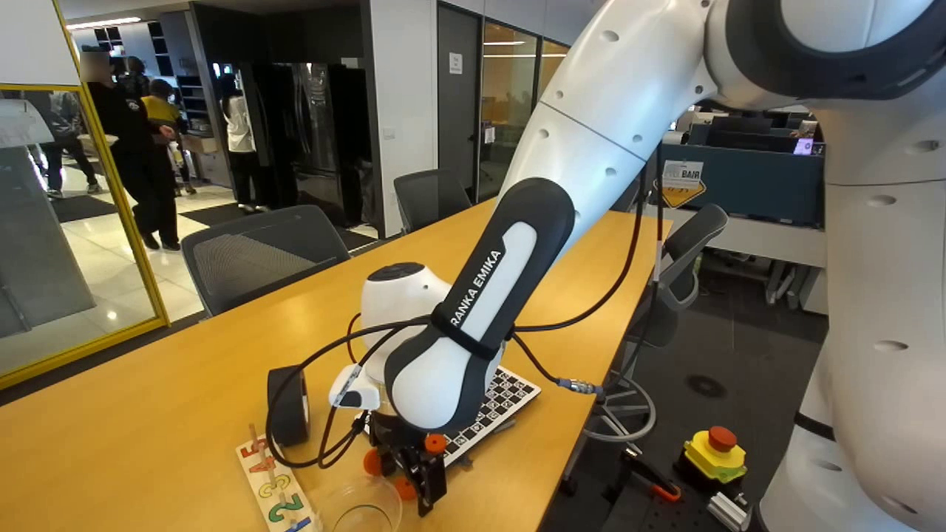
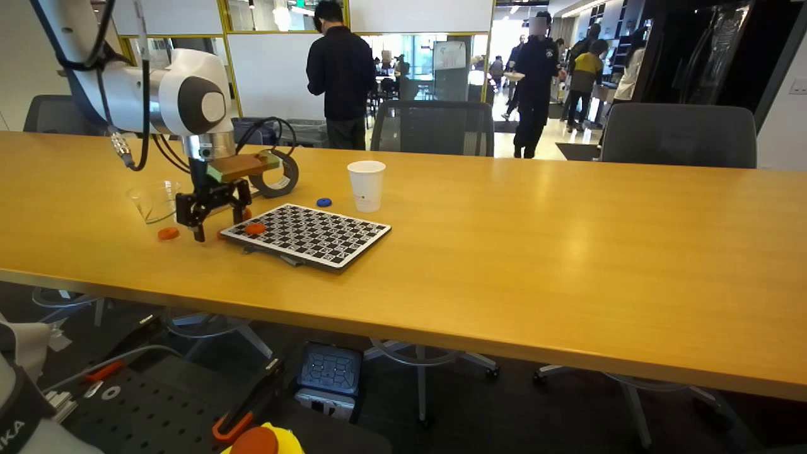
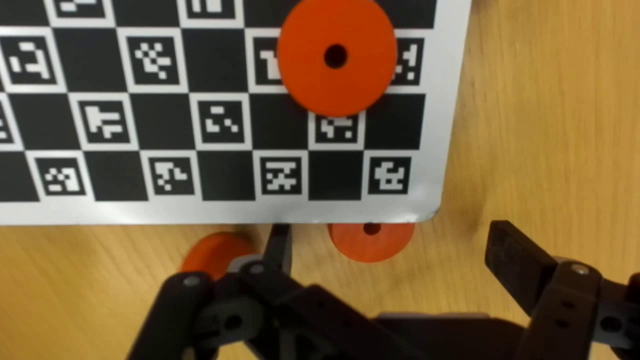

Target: Pick up the orange and blue objects on the table and put them in the two cups

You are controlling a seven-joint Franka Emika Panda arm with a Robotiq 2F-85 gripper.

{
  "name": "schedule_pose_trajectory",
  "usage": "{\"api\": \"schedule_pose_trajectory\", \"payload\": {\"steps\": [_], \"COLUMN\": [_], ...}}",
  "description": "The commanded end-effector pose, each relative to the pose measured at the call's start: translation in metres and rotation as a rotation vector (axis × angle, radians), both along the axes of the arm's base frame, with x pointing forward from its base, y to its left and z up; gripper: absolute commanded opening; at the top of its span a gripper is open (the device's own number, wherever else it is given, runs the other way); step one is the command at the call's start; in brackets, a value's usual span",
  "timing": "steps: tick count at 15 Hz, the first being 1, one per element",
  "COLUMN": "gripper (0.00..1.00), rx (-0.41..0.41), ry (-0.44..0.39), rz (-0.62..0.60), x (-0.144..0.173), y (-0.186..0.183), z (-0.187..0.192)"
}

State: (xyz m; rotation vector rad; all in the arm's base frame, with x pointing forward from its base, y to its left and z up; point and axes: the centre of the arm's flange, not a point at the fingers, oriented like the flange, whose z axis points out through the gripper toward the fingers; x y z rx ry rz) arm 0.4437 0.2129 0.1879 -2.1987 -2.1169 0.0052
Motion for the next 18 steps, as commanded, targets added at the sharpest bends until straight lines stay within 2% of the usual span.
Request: {"api": "schedule_pose_trajectory", "payload": {"steps": [1, 7, 8, 9, 10, 14, 16, 18], "gripper": [1.00, 1.00, 0.75, 0.73, 0.67, 0.34, 0.22, 0.22], "rx": [0.004, 0.008, 0.013, 0.012, 0.015, 0.023, 0.022, 0.022], "ry": [-0.012, -0.020, -0.024, -0.026, -0.034, -0.051, -0.052, -0.056], "rz": [-0.012, -0.013, -0.010, -0.013, -0.014, -0.021, -0.022, -0.026], "x": [-0.0060, -0.0042, -0.0040, -0.0039, -0.0031, -0.0007, -0.0008, 0.0002], "y": [-0.0090, -0.0073, -0.0073, -0.0074, -0.0072, -0.0082, -0.0076, -0.0071], "z": [-0.0069, -0.0077, -0.0075, -0.0073, -0.0063, -0.0041, -0.0021, 0.0011]}}
